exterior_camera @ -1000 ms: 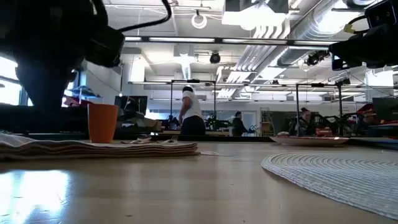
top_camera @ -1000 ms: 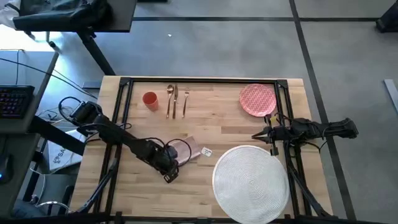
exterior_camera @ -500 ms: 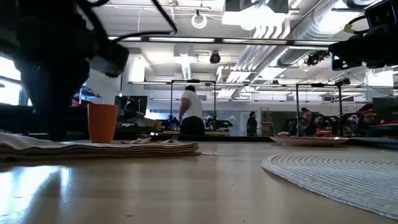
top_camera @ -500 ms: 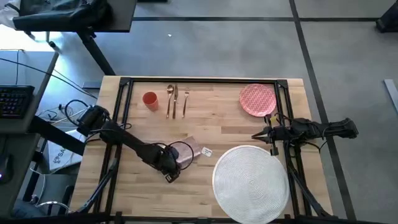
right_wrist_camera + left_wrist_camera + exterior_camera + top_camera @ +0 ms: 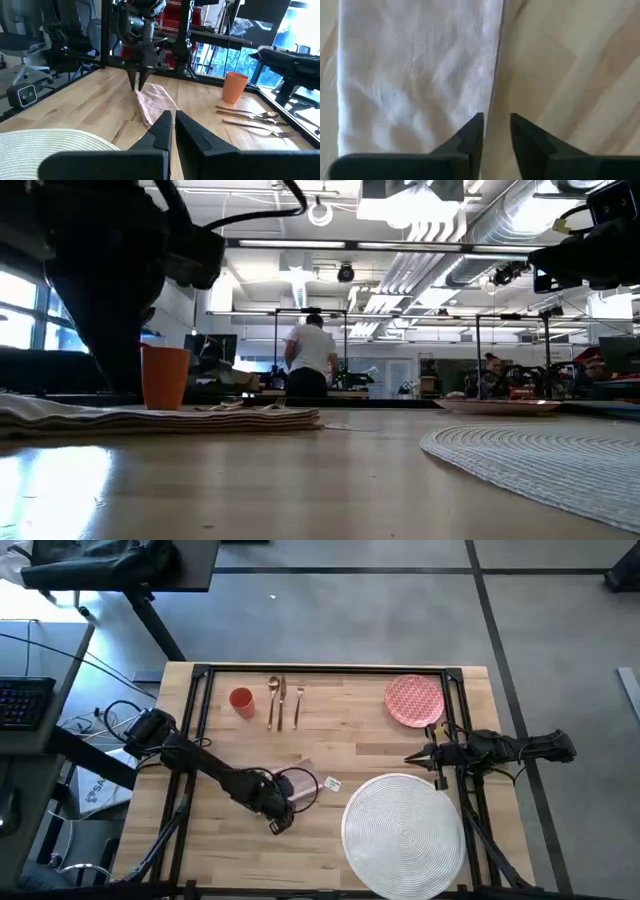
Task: Set table place
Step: Fold pink table napkin
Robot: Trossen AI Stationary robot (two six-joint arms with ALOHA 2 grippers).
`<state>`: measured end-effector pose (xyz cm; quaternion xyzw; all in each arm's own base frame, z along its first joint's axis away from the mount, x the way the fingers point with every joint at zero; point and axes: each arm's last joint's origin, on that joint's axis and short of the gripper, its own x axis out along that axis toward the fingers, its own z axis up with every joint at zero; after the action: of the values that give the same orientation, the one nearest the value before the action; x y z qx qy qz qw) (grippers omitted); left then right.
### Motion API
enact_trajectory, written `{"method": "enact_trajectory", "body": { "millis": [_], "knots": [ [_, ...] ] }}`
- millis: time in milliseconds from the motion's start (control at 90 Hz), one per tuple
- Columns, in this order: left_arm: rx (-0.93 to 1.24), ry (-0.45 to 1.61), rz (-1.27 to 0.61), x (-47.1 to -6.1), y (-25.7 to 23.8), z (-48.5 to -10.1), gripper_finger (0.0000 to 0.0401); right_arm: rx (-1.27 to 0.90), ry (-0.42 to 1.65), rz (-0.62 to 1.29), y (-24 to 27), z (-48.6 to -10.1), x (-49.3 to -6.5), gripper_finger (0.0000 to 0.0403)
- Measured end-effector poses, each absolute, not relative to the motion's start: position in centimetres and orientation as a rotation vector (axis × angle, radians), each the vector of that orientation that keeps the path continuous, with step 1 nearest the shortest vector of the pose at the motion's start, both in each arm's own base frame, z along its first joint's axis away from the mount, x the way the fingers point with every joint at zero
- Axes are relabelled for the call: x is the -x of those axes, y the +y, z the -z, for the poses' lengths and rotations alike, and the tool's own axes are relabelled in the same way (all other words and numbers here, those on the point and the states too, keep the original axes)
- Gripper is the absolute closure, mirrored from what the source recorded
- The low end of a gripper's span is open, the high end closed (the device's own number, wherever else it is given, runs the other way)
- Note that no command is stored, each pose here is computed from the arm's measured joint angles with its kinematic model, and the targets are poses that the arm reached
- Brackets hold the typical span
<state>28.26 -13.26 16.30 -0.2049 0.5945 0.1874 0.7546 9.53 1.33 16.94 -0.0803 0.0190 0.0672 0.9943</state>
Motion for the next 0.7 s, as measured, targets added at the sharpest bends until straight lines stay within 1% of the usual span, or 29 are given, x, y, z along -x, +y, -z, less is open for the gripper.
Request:
{"method": "enact_trajectory", "body": {
  "millis": [78, 156, 244, 378, 411, 567, 700],
  "knots": [
    [0.456, 1.309, -0.445, -28.0, -12.8, -15.8, 0.0281, 0.161, 0.038, -0.134, 1.3, -16.9, -9.5, 0.0402],
    [0.463, 1.317, -0.465, -27.7, -12.5, -15.4, 0.0283, 0.161, 0.038, -0.135, 1.3, -16.9, -9.5, 0.0402],
    [0.470, 1.321, -0.473, -27.6, -12.3, -15.1, 0.0309, 0.161, 0.038, -0.135, 1.3, -16.9, -9.5, 0.0402],
    [0.490, 1.321, -0.454, -27.7, -12.2, -14.9, 0.0378, 0.161, 0.038, -0.134, 1.3, -16.9, -9.5, 0.0402],
    [0.493, 1.316, -0.455, -27.8, -12.2, -14.9, 0.0389, 0.161, 0.038, -0.135, 1.3, -16.9, -9.5, 0.0402],
    [0.501, 1.317, -0.467, -27.9, -12.0, -15.1, 0.0399, 0.161, 0.038, -0.135, 1.3, -16.9, -9.5, 0.0402],
    [0.540, 1.250, -0.425, -28.5, -12.2, -17.6, 0.0401, 0.161, 0.038, -0.134, 1.3, -16.9, -9.5, 0.0402]
  ]
}}
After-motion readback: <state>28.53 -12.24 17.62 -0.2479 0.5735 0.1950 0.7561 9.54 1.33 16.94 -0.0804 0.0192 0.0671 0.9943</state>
